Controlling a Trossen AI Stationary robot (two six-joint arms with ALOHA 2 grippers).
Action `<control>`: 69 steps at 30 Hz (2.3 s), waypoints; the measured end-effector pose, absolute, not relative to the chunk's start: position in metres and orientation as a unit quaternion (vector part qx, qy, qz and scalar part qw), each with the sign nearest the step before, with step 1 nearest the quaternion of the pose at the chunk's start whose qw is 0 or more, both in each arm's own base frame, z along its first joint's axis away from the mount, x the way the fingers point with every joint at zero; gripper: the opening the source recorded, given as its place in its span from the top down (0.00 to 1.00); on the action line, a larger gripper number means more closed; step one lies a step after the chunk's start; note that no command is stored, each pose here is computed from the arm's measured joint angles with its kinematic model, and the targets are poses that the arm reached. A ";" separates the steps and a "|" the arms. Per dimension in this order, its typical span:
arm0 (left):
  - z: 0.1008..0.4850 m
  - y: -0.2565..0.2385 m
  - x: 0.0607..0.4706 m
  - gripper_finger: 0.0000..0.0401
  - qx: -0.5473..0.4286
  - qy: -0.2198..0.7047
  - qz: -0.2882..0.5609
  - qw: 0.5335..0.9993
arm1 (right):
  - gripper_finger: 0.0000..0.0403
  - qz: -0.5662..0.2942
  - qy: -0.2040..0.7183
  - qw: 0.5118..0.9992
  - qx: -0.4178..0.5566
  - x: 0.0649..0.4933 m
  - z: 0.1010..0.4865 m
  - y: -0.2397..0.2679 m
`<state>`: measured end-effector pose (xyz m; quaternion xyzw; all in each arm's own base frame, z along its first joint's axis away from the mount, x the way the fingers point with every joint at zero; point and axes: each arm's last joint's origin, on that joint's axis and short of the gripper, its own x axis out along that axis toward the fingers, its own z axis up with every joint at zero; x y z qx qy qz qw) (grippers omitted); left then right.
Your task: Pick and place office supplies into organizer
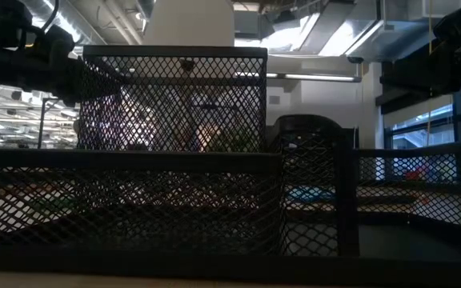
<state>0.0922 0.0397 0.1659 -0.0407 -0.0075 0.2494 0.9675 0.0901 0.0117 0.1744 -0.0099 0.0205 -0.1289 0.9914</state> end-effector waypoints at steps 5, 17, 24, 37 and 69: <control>0.166 0.040 0.092 0.75 -0.040 -0.008 0.249 0.968 | 0.78 -0.129 0.020 0.991 -0.006 0.090 0.174 0.012; 0.166 0.040 0.092 0.75 -0.041 -0.008 0.249 0.968 | 0.78 -0.129 0.019 0.991 0.000 0.090 0.174 0.012; 0.166 0.040 0.092 0.75 -0.037 -0.007 0.256 0.966 | 0.78 -0.129 0.019 0.991 0.000 0.090 0.174 0.012; 0.166 0.040 0.092 0.73 0.038 0.011 0.258 0.965 | 0.78 -0.130 0.019 0.991 0.002 0.090 0.174 0.012; 0.230 0.019 0.184 0.57 0.131 0.236 0.088 0.959 | 0.78 -0.181 0.022 0.983 -0.025 0.089 0.175 0.009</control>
